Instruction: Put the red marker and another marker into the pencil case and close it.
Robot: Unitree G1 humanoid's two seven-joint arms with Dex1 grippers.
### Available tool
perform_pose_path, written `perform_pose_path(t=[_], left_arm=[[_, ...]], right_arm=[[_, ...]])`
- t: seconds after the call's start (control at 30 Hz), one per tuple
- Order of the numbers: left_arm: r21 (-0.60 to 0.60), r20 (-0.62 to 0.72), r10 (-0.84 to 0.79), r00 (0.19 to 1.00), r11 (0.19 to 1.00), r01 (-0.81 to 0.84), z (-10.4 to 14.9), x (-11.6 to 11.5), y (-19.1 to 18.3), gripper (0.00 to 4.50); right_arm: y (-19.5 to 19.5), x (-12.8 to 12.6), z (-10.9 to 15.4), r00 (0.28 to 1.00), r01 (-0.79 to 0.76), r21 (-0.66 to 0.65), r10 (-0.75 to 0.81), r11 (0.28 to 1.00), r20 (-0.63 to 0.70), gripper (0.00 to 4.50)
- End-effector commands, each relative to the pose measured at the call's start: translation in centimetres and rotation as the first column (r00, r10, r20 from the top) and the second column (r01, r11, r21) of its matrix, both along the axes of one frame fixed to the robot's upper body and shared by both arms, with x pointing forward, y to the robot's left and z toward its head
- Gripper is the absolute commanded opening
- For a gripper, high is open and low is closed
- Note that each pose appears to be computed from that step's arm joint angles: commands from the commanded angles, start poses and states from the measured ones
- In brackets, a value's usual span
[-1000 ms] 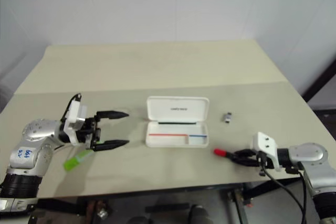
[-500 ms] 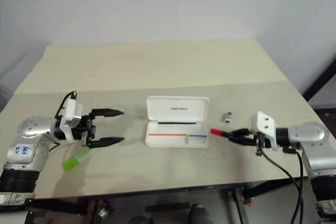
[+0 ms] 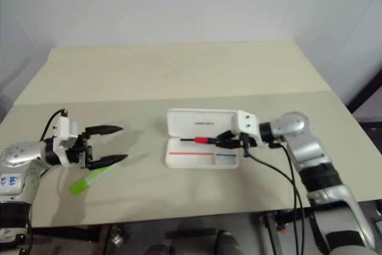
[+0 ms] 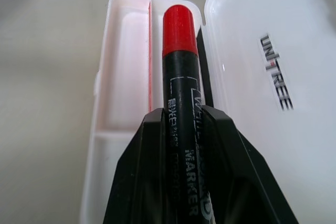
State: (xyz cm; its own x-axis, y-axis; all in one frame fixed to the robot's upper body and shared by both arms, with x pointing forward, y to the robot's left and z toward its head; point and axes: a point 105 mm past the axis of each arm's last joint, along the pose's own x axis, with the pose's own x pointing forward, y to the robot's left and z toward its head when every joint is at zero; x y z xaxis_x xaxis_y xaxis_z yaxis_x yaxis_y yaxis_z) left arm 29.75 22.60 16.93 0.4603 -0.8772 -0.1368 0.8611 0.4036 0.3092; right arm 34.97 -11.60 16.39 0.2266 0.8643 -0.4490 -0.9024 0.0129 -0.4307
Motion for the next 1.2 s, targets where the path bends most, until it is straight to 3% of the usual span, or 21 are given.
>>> perform_pose_path(t=[0.03, 0.27, 0.33, 0.47, 0.63, 0.97, 1.07, 1.2], left_arm=[[0.02, 0.064, 0.023, 0.998, 1.0, -0.024, 1.3, -0.6, 0.4, 4.5], [0.01, 0.072, 0.067, 0.995, 0.998, -0.068, 1.4, -1.3, 0.8, 4.5], [0.006, 0.075, 0.076, 0.994, 0.997, -0.076, 1.4, -1.5, 0.8, 4.5], [0.002, 0.075, 0.084, 0.994, 0.996, -0.085, 1.4, -1.6, 0.8, 4.5], [-0.002, 0.079, 0.085, 0.993, 0.996, -0.086, 1.5, -1.5, 0.6, 4.5], [-0.002, 0.09, 0.109, 0.99, 0.994, -0.109, 1.4, -1.5, 0.7, 4.5], [-0.006, 0.091, 0.17, 0.981, 0.985, -0.17, 1.1, -2.1, 2.1, 4.5], [-0.011, 0.058, 0.247, 0.967, 0.969, -0.246, -0.1, -3.4, 3.8, 4.5]], right_arm=[[0.8, 1.1, 0.6, 0.998, -0.016, -0.01, 0.016, 1.0, 0.053, 0.6], [1.3, 1.7, -0.5, 0.999, -0.044, -0.034, 0.045, 0.998, 0.025, 0.6], [1.3, 1.6, -0.7, 0.999, -0.052, -0.039, 0.053, 0.998, 0.013, 1.43], [1.8, 1.5, -0.5, 0.998, -0.067, -0.024, 0.068, 0.997, 0.018, 2.66], [2.8, 0.9, 1.2, 0.995, -0.096, 0.041, 0.094, 0.995, 0.046, 4.46], [2.4, -5.0, 4.0, 0.978, -0.2, 0.231, 0.207, 0.952, -0.004, 4.49], [1.7, -6.8, 4.6, 0.984, -0.157, 0.32, 0.174, 0.934, -0.026, 4.49], [0.2, -7.1, 6.1, 0.999, -0.044, 0.399, 0.051, 0.916, -0.006, 4.49]])
